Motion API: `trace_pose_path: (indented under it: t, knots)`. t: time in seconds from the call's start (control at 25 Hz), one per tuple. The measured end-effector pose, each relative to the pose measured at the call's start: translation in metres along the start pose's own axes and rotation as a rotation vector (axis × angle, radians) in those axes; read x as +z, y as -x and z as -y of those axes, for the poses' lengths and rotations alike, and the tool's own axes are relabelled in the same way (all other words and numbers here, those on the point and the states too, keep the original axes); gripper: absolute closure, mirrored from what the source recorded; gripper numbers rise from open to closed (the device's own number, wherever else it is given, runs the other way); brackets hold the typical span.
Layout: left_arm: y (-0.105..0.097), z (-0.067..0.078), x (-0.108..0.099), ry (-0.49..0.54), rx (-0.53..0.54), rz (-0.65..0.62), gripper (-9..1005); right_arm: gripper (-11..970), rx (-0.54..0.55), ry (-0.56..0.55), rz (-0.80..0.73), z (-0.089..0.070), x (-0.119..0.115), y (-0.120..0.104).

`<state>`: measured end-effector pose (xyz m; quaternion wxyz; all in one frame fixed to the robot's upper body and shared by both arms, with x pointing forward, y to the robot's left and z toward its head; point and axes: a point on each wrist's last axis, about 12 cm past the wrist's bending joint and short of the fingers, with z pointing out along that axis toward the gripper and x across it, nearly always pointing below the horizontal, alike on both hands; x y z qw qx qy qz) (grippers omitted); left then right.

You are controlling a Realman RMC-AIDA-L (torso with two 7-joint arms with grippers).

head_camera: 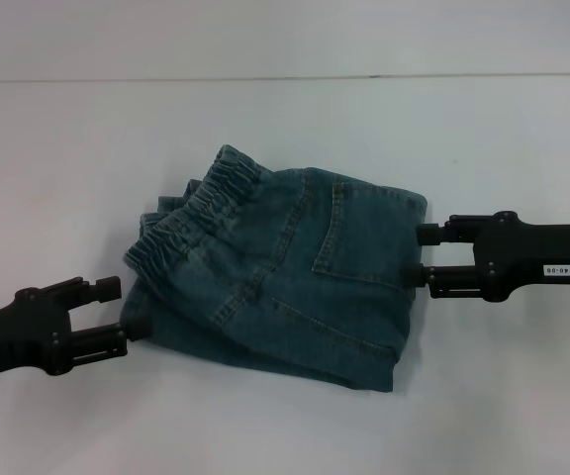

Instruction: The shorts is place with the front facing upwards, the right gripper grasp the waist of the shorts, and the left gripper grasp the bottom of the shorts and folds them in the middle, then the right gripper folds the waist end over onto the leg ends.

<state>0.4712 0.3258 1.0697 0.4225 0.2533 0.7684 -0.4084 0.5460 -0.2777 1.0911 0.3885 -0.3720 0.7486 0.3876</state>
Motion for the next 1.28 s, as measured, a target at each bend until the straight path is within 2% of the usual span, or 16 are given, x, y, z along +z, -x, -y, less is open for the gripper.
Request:
trace_pose_path:
  t: [1.28]
  knots:
    - [-0.0005,0.0005,0.001,-0.003,-0.007,0.001,168,210,0.01,0.004,0.008,-0.0023,-0.0004,-0.0075]
